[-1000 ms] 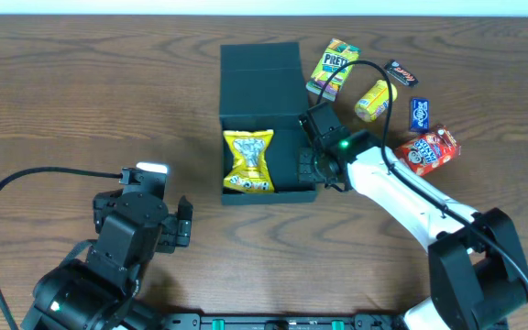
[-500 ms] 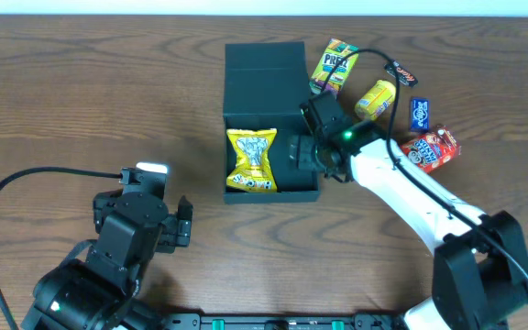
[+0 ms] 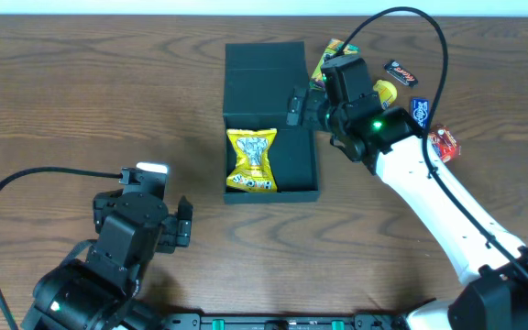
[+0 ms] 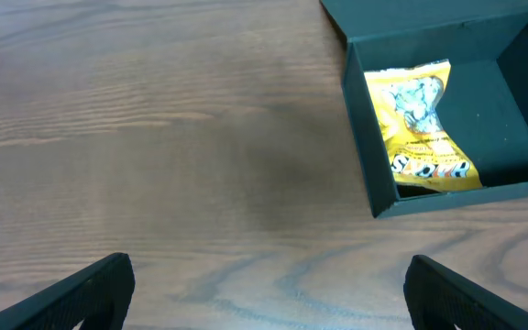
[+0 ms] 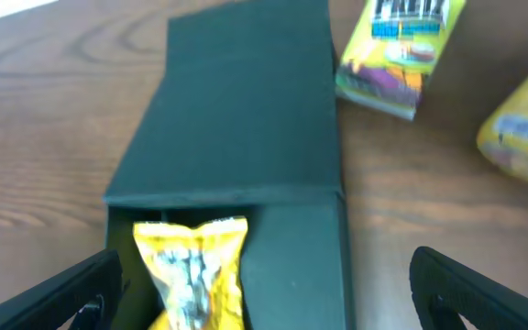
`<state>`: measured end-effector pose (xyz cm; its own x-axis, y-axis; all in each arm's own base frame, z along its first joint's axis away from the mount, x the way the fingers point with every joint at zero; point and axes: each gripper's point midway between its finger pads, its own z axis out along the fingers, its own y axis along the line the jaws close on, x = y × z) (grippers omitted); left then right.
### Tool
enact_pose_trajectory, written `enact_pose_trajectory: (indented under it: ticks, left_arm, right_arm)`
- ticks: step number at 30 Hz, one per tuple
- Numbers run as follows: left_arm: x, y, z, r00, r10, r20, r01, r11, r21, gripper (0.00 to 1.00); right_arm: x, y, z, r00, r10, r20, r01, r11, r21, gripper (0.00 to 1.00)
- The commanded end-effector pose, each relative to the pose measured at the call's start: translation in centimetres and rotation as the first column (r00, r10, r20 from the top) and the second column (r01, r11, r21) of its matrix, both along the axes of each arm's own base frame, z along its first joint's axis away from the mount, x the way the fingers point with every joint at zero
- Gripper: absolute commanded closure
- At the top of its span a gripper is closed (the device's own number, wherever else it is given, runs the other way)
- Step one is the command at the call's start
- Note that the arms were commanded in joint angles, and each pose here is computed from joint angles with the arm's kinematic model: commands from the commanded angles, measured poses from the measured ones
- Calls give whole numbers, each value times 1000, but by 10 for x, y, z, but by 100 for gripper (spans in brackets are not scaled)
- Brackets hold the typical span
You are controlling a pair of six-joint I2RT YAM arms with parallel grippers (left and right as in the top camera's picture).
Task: Pack container
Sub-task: 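Move right gripper to the green PRETZ box and grasp it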
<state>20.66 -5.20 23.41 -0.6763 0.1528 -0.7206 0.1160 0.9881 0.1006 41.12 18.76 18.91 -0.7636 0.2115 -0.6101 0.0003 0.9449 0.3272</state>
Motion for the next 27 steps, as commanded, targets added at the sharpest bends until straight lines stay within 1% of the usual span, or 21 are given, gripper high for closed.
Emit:
enact_pose_trajectory:
  ticks: [1,5,8,11,13,17,23,27]
  left_arm:
    - [0,0,5,1000,-2,11,2,1000,-2,5]
    - [0,0,5,1000,-2,11,2,1000,-2,5]
    - [0,0,5,1000,-2,11,2,1000,-2,5]
    - [0,0,5,1000,-2,11,2,1000,-2,5]
    - [0,0,5,1000,-2,11,2,1000,-2,5]
    - [0,0,5,1000,-2,11,2,1000,-2,5]
    - [0,0,5,1000,-2,11,2,1000,-2,5]
    - [0,0,5,1000,-2,11,2,1000,-2,5]
  right_arm:
    - [16,-13,13,996,-40,83,44,998,-46,1]
    - [38,-30,12,988,-101,116,103,994,-17,1]
    - [55,-56,1,982,-168,86,169,986,-8,1]
    - [75,-70,-7,979,-197,53,198,980,-1,1]
    - [91,-76,-16,976,-216,15,216,976,-20,1]
    - [121,-77,-34,972,-222,-71,218,974,-66,1]
    - [167,-69,-63,962,-230,-144,217,971,-100,1]
    - [178,-71,-93,944,-255,-210,236,965,-114,1]
